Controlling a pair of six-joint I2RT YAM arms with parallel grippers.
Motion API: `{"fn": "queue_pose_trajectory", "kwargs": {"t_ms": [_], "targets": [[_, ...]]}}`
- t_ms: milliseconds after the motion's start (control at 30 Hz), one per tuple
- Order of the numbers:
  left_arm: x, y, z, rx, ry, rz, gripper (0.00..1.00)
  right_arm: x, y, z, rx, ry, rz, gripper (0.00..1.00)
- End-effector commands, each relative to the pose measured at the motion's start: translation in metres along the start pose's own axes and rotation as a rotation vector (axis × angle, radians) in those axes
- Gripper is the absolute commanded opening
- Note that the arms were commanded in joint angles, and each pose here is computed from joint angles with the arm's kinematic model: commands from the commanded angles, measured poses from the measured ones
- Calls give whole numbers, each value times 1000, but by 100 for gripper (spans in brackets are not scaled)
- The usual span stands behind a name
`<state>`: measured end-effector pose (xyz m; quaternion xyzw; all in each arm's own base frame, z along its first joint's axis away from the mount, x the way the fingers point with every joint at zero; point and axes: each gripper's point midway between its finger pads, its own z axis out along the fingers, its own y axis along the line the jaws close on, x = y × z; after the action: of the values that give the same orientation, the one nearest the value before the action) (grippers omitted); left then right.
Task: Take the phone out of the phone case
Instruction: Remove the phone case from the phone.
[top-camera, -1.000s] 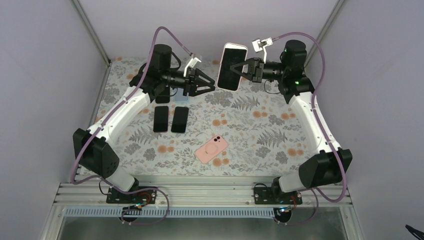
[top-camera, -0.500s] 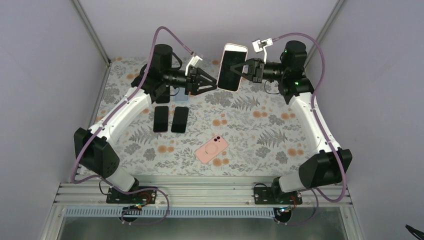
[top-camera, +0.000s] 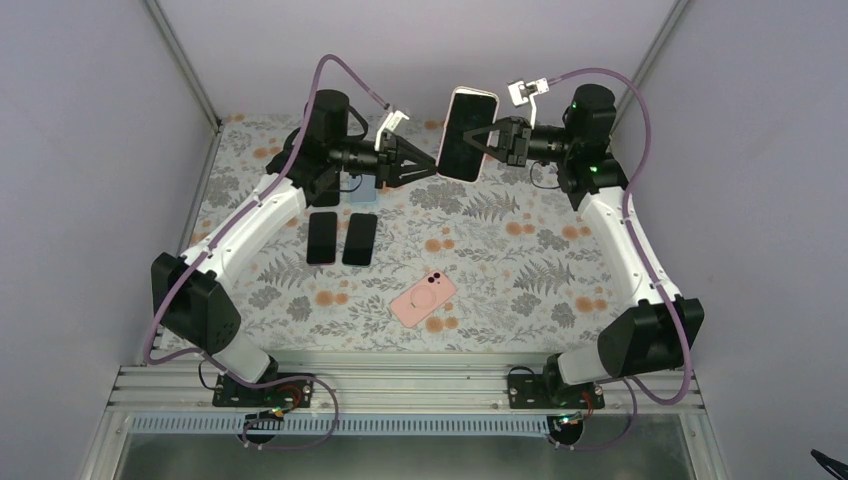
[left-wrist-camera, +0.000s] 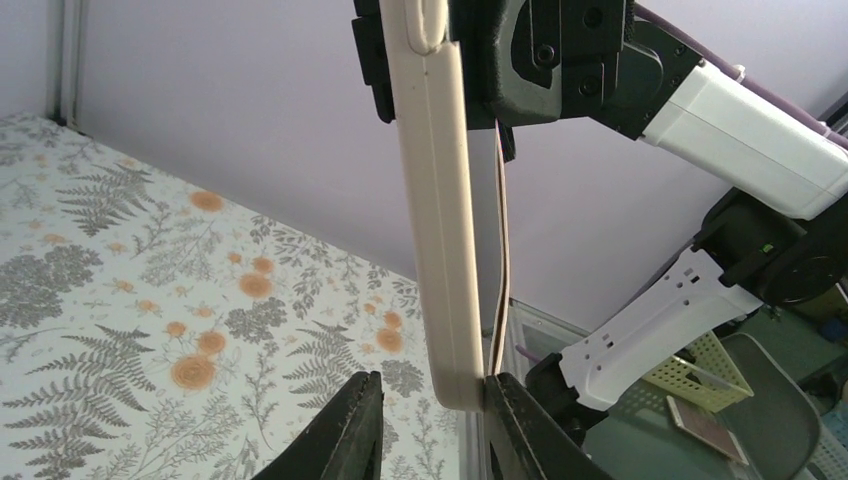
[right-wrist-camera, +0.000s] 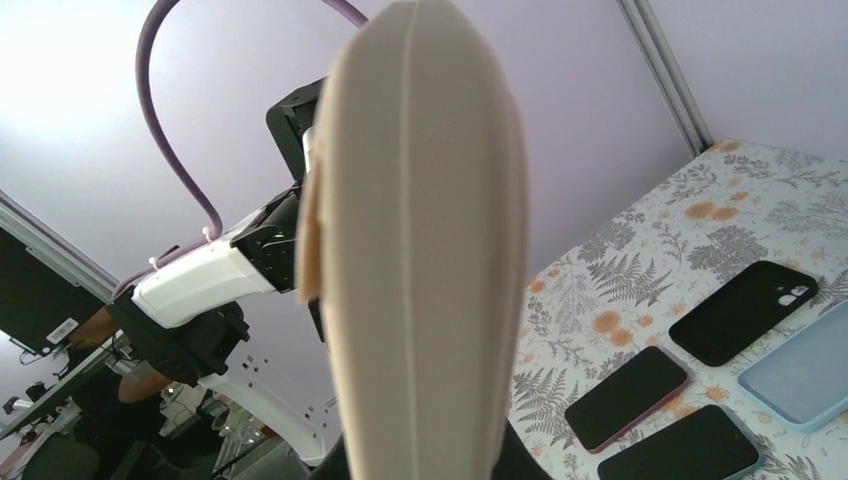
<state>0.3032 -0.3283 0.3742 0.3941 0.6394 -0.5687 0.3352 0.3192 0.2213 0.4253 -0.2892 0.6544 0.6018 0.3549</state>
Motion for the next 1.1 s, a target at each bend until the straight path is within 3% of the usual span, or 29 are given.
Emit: {"fn": "queue_pose_trajectory", "kwargs": {"t_ms": [0,767,1067], "targets": [[5,28,2,-109,-7,-20,24,-3,39,-5,-86,15,-73,4],[10,58,8,-178,-8,-91,18,18,84,6,-257,109,-98,4],[-15,27,5,-36,-29,-36,18,32,84,10,-283,146,-112,4]]}}
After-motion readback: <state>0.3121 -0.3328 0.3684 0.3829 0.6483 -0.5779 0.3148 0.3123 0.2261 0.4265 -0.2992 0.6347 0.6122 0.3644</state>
